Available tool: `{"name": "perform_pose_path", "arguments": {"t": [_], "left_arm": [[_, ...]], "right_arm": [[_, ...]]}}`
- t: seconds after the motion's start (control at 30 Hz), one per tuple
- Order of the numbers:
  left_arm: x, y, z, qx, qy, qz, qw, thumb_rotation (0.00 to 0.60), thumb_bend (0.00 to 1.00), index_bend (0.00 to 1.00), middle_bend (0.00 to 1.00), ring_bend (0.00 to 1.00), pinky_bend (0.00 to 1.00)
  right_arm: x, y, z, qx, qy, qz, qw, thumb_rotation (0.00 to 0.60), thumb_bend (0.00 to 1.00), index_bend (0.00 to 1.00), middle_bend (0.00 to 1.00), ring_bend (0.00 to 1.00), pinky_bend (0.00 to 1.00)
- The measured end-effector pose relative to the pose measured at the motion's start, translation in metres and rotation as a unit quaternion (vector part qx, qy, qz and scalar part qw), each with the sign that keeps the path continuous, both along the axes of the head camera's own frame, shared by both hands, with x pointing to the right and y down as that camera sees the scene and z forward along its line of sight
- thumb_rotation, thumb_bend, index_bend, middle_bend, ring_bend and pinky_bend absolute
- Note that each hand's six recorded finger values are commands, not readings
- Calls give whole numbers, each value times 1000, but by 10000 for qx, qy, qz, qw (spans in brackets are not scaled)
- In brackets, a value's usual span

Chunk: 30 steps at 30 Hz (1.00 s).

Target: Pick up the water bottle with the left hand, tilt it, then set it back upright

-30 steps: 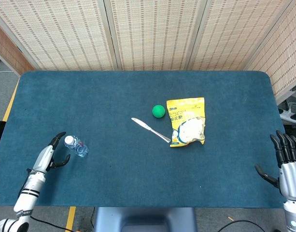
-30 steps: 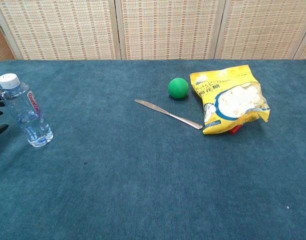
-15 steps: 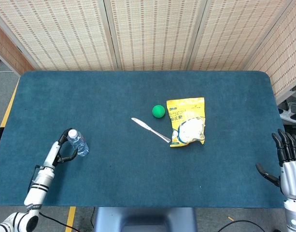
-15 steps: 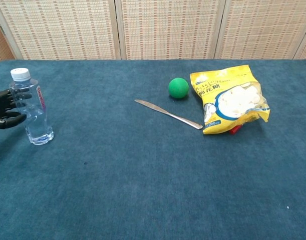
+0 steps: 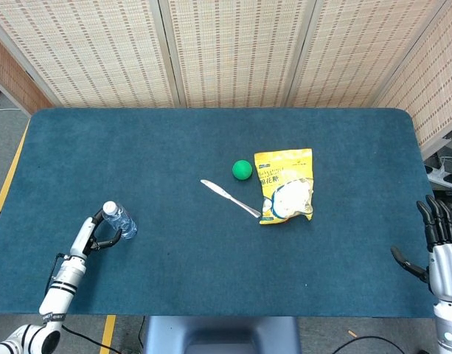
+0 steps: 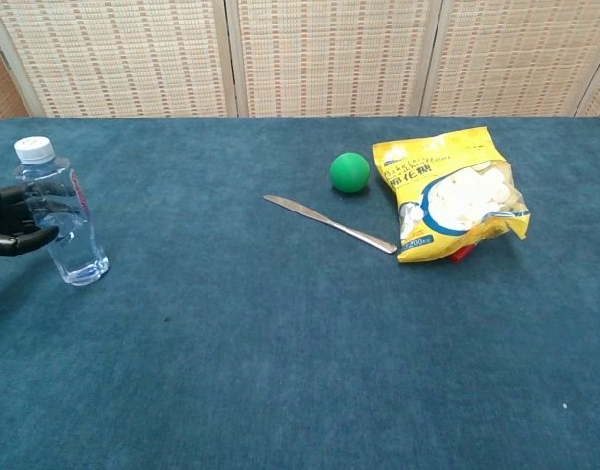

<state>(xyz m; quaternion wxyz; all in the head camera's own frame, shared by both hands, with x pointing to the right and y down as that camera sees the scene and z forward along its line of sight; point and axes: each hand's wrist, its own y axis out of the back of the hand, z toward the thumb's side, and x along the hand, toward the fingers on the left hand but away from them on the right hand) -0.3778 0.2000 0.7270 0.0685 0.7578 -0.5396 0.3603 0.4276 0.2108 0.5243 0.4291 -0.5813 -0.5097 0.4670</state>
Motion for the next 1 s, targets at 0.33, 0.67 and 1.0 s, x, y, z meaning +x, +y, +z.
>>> {"name": "perform_pose_path", "arguments": {"t": [0.33, 0.67, 1.0], "left_arm": [[3, -4, -9, 202, 52, -33, 9998, 600, 408, 323, 376, 301, 133], [0, -13, -20, 647, -170, -54, 9977, 600, 450, 424, 466, 385, 282], [-16, -34, -46, 2155, -2600, 716, 9385, 600, 474, 510, 531, 444, 469]], "right_arm": [[0, -1, 0, -8, -16, 8, 10000, 600, 97, 0, 0, 0, 43], [-1, -1, 3, -82, -41, -33, 10000, 600, 96, 0, 0, 0, 44], [-1, -1, 3, -109, -30, -10, 9999, 600, 97, 0, 0, 0, 43]]}}
